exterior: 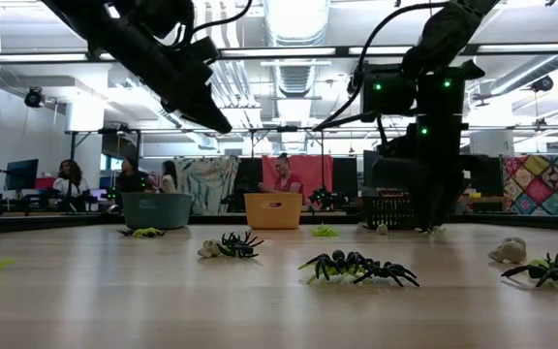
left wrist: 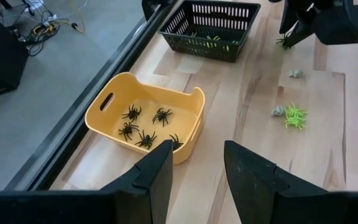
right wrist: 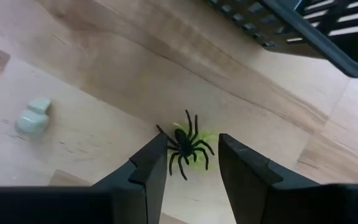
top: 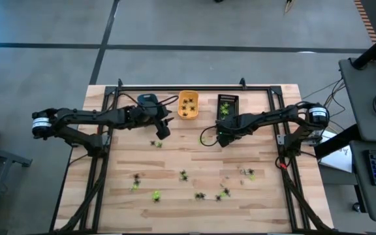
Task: Sort Halloween decoration
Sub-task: Put the black spider toy into the orange bin
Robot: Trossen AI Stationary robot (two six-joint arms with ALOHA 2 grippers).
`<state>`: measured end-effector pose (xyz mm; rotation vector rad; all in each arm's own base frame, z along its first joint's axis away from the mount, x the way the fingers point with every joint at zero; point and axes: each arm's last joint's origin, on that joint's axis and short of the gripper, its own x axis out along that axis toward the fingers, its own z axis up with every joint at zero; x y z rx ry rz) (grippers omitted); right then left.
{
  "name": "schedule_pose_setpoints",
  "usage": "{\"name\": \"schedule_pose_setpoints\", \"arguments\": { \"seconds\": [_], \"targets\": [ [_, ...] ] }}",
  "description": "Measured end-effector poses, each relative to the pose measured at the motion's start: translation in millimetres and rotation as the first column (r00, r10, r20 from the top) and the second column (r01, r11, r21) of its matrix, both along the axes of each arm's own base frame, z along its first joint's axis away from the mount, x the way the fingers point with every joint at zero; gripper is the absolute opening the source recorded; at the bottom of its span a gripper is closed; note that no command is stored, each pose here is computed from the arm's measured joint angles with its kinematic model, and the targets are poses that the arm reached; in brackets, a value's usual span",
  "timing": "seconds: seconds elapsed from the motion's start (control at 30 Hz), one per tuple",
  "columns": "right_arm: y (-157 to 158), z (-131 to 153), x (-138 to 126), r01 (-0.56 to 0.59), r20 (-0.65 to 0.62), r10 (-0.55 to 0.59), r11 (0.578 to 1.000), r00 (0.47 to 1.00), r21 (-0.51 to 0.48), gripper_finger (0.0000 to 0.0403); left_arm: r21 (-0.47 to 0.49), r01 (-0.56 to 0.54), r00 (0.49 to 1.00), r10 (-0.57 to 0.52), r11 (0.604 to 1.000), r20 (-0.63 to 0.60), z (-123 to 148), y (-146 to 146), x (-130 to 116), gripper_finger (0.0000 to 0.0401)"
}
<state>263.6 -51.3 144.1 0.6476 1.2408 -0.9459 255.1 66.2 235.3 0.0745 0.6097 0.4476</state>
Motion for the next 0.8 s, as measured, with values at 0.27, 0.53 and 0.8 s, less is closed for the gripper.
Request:
{"name": "schedule_pose_setpoints", "arguments": {
  "seconds": [0.27, 0.53, 0.8],
  "targets": [
    [0.5, -1.6, -1.2, -0.004, -0.005, 0.004, 1.000, 1.000, 0.004, 0.0132, 0.001, 0.000, 1.000, 0.000, 1.000, 0.006, 0.4, 0.1, 0.4, 0.0127],
    [0.1, -1.5, 1.1, -0.023, 0.015, 0.023, 1.000, 1.000, -0.002, 0.0121, 0.003, 0.000, 1.000, 0.000, 1.000, 0.014, 1.1, 0.2, 0.8, 0.0127],
    [-0.5, -1.0, 4.7, -0.066, 0.042, 0.066, 0.998, 0.997, -0.014, 0.0024, 0.005, 0.000, 1.000, 0.000, 1.000, 0.024, 1.9, 0.3, 1.3, 0.0127]
  ]
}}
